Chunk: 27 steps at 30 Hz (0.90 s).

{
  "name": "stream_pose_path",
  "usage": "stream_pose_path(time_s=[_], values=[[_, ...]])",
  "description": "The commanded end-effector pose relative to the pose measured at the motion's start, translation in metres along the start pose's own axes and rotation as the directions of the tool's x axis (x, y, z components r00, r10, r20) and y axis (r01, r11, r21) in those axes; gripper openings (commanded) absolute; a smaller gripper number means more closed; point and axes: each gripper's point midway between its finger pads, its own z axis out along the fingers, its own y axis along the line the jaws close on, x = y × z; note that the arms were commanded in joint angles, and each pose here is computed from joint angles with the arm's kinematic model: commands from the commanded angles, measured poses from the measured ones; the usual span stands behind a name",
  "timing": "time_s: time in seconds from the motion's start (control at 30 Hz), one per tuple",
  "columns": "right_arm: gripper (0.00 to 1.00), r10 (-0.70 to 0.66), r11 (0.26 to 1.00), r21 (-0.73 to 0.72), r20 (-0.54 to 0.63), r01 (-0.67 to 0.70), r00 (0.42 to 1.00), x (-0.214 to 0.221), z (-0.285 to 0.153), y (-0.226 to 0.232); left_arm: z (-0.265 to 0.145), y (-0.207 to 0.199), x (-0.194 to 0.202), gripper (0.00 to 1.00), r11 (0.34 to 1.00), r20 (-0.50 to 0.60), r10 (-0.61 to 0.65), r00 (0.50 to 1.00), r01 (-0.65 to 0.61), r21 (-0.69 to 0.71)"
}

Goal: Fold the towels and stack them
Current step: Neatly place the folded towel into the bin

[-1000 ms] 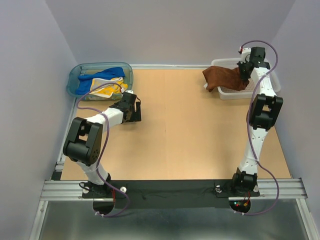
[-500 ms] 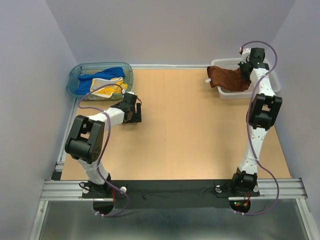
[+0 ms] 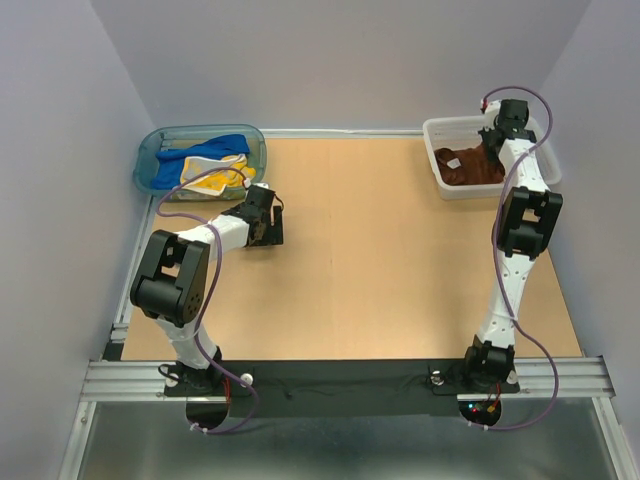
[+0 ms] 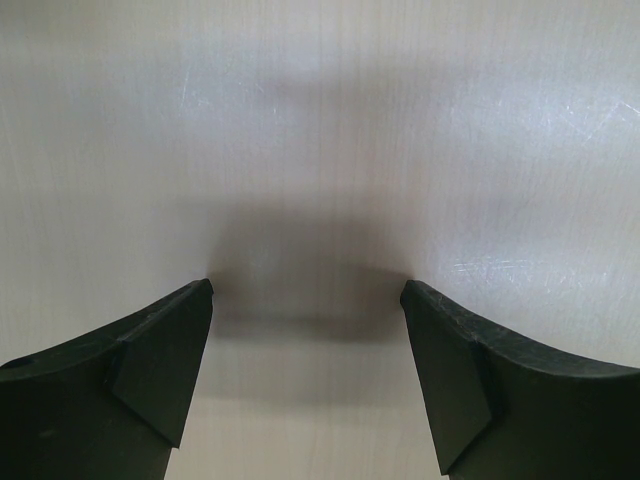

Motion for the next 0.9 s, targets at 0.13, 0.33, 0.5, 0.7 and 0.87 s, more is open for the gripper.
stream_pose_path(time_s=[0.13, 0.33, 0.5, 0.7, 0.87], values=[[0.03, 0.012, 0.995, 0.101, 0.073, -0.020, 0.997, -0.018, 0.002, -0.026, 0.001, -0.006, -0.010, 0.88, 1.000, 0.021, 0.010, 1.000, -0.010, 0.008], [0.04, 0.018, 0.990, 0.140, 0.059, -0.026, 0.998, -0.012, 0.009, -0.030, 0.002, -0.007, -0.010, 0.88, 1.000, 0.020, 0.012, 1.000, -0.012, 0.008], [0.30, 0.023, 0.983, 0.181, 0.044, -0.031, 0.999, -0.007, 0.012, -0.035, 0.002, -0.007, -0.010, 0.88, 1.000, 0.020, 0.012, 1.000, -0.012, 0.009], [0.59, 0.069, 0.949, 0.307, 0.033, -0.075, 0.997, -0.005, 0.004, -0.057, 0.000, -0.008, -0.012, 0.88, 1.000, 0.033, 0.006, 0.999, -0.007, 0.017], [0.61, 0.142, 0.884, 0.442, 0.062, -0.155, 0.988, -0.012, -0.021, -0.086, -0.004, -0.010, -0.014, 0.88, 0.999, 0.046, 0.004, 0.999, -0.006, 0.031]])
